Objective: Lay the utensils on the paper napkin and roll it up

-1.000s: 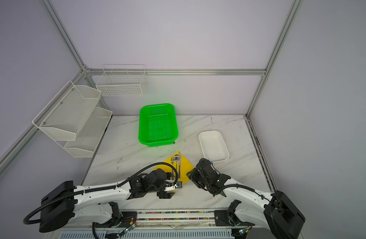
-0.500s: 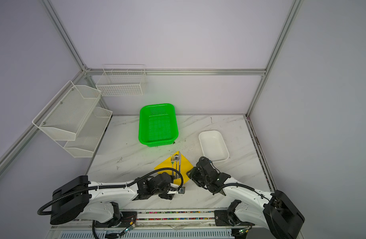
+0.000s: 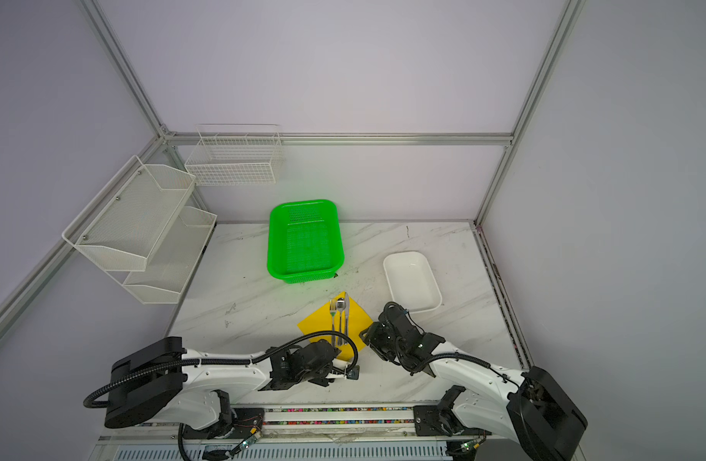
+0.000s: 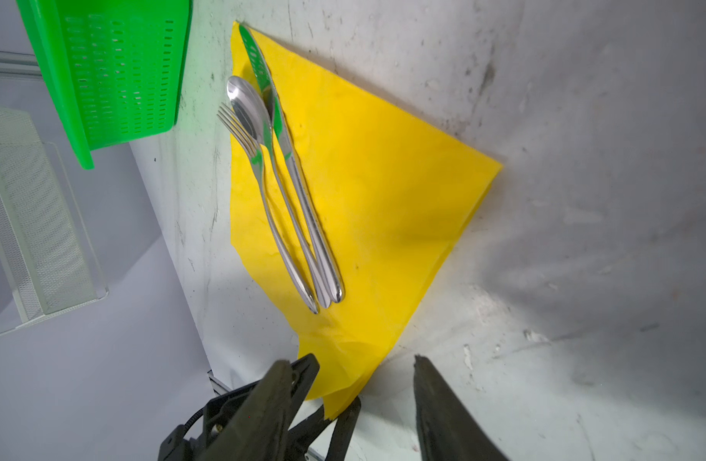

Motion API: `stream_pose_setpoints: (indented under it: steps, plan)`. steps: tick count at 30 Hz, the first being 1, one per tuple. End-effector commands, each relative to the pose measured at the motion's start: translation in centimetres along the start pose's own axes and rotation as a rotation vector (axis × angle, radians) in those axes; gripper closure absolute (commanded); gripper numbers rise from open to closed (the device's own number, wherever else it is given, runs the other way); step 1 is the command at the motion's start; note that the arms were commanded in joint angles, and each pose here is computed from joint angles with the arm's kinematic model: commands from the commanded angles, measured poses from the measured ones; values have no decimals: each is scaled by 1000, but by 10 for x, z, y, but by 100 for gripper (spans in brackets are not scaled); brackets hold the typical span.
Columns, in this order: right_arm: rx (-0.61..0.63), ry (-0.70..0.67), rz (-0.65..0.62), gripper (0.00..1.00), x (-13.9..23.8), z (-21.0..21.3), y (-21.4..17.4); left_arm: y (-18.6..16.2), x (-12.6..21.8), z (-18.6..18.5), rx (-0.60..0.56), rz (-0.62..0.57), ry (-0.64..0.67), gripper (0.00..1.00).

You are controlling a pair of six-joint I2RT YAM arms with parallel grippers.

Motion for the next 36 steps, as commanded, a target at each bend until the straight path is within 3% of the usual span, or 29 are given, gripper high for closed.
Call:
stream_pose_setpoints:
  steps: [1,14,23,36]
  plan:
    - [-6,-21,-2,48,1,-1,2,-24,-1,-12,-37,83,-20,51]
    - [-6,-21,0,48,2,-1,2,-24,3,-9,-32,99,-19,72]
    - [-3,-43,-4,49,3,-6,2,-11,14,2,46,53,-13,93]
    - [48,-102,-12,55,8,-11,3,1,18,23,241,-23,-84,100]
Point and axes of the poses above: each gripper's point midway between its finger pads, its own x axis back along the fingers, its own z axis along the line the jaws close on, y = z × x, the point moved 3 cm from there along x, back along the fingers, and after that the axes turned 6 degrees about x, right-handed, at the moved point
